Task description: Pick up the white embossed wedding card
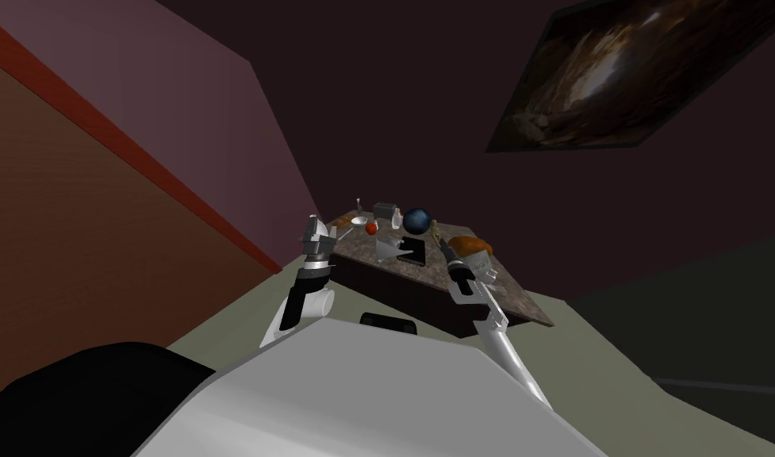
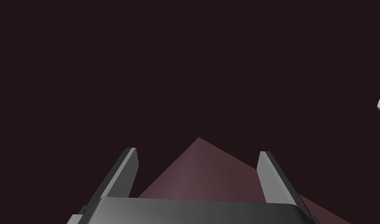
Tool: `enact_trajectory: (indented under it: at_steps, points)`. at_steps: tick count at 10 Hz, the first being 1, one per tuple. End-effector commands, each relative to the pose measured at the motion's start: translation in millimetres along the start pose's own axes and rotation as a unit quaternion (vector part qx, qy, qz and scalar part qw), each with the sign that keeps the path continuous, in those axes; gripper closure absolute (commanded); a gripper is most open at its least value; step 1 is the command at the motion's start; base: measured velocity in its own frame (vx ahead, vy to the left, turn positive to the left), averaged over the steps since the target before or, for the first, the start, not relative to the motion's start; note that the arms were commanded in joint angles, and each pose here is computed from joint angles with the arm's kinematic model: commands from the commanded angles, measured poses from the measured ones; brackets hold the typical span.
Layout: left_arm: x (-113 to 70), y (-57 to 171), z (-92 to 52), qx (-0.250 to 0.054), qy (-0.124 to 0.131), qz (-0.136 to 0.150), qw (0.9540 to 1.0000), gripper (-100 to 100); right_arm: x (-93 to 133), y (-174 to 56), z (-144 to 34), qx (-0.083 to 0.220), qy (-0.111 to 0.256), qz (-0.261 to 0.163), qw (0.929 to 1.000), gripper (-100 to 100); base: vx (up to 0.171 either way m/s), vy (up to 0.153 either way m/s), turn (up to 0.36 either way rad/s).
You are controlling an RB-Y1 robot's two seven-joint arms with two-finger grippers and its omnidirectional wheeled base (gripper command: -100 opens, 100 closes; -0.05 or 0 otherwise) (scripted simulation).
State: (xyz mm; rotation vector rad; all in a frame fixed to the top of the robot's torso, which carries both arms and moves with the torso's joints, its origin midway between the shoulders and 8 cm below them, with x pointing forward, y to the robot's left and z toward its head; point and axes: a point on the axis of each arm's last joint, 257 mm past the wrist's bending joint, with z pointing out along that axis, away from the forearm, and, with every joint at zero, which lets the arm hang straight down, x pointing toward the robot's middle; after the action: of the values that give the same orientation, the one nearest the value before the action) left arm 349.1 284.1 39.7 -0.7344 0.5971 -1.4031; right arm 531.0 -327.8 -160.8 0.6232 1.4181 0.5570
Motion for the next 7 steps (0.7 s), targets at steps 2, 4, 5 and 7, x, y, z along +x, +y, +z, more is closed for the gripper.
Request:
enact_trajectory:
  at_steps: [2,4,5,7]
  points:
    - [0.0,0,0.0,0.000,0.000,0.000,1.0000,0,-5,-40,11.0,0.053,0.001,-0.059,0.9968,-100,0.004,0.061,0.053]
    - [0.0,0,0.0,0.000,0.000,0.000,1.0000,0,0,-59,9.1,0.077,0.006,-0.063,0.9950,-100,0.007,0.046,0.016]
    - [0.0,0,0.0,0.000,0.000,0.000,1.0000,0,-9,-78,13.5,0.106,0.003,-0.101,0.9892,-100,0.012,0.044,0.079]
    - [0.0,0,0.0,0.000,0.000,0.000,1.0000,0,-19,-101,16.3,0.138,-0.001,-0.138,0.9807,-100,0.009,0.056,0.055]
